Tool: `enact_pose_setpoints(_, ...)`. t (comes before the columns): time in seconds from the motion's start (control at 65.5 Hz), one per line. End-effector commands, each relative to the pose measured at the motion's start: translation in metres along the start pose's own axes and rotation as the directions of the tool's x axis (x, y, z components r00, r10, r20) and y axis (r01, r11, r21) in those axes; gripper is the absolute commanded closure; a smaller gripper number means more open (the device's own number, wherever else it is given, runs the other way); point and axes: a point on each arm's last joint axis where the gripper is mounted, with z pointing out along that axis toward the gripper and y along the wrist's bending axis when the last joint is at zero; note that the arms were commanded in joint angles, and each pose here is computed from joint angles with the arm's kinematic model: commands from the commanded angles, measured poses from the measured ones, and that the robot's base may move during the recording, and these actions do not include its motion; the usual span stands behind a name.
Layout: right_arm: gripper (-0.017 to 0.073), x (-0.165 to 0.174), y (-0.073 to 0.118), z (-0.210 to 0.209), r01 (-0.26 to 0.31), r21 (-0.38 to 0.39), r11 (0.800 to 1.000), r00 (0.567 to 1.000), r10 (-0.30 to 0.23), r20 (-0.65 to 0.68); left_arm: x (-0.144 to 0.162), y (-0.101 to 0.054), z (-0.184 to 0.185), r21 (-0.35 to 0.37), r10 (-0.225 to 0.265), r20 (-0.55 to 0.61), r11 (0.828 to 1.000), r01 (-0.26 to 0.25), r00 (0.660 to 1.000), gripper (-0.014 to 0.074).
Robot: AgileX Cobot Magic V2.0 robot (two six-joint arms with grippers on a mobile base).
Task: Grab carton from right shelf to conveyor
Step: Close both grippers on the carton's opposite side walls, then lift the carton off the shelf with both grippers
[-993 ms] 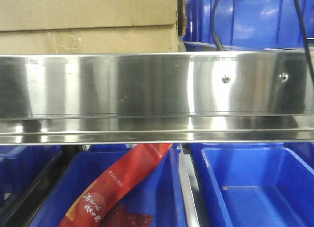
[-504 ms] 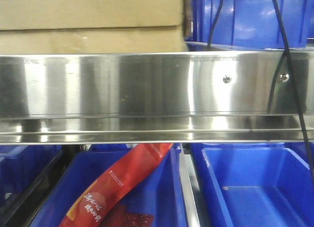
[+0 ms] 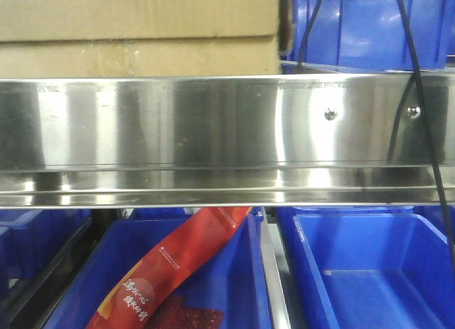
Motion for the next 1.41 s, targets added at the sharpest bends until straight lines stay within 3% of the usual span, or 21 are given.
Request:
enact_pose_setpoints(0.0,0.0627,-0.014,-0.004,-0.050,0.000,-0.032,0.999,0.990,0.004,0.139,-0.004,0.001,-0.037,0.023,-0.018,0.098,1.000,0.015,0.995,0.0599)
enact_pose_setpoints(0.168,0.0627,-0.017,-0.009,-0.100,-0.006,-0.055,0.998,0.974,0.019,0.225,0.000,-0.004,-0.088,0.121,-0.053,0.187,0.992,0.031,0.981,0.0601)
enact_pose_setpoints(0.321,0.0627,-0.014,-0.013,-0.131,0.025,-0.057,0.998,0.964,-0.009,0.267,0.011,-0.016,-0.115,0.166,-0.064,0.210,0.986,0.029,0.976,0.0603)
enact_pose_setpoints(0.565,0.0627,0.024,-0.031,-0.153,0.051,0.033,0.998,0.982,-0.057,0.182,0.039,-0.049,-0.117,0.234,0.003,0.134,0.972,-0.034,0.991,0.0603)
enact_pose_setpoints(0.825,0.0627,0.077,-0.048,-0.172,0.066,0.052,0.996,0.994,-0.071,0.086,0.065,-0.072,-0.119,0.233,0.054,0.085,0.970,-0.073,0.995,0.0603)
enact_pose_setpoints(0.978,0.0627,0.096,-0.054,-0.186,0.068,0.053,0.996,0.994,-0.072,0.079,0.075,-0.084,-0.124,0.269,0.096,0.077,0.956,-0.113,0.992,0.0603)
enact_pose_setpoints(1.146,0.0627,0.099,-0.055,-0.190,0.066,0.052,0.996,0.994,-0.071,0.086,0.076,-0.090,-0.128,0.287,0.109,0.084,0.949,-0.128,0.991,0.0603)
enact_pose_setpoints(1.39,0.0627,0.099,-0.055,-0.190,0.066,0.052,0.996,0.994,-0.071,0.086,0.076,-0.088,-0.127,0.265,0.115,0.092,0.955,-0.136,0.989,0.0603)
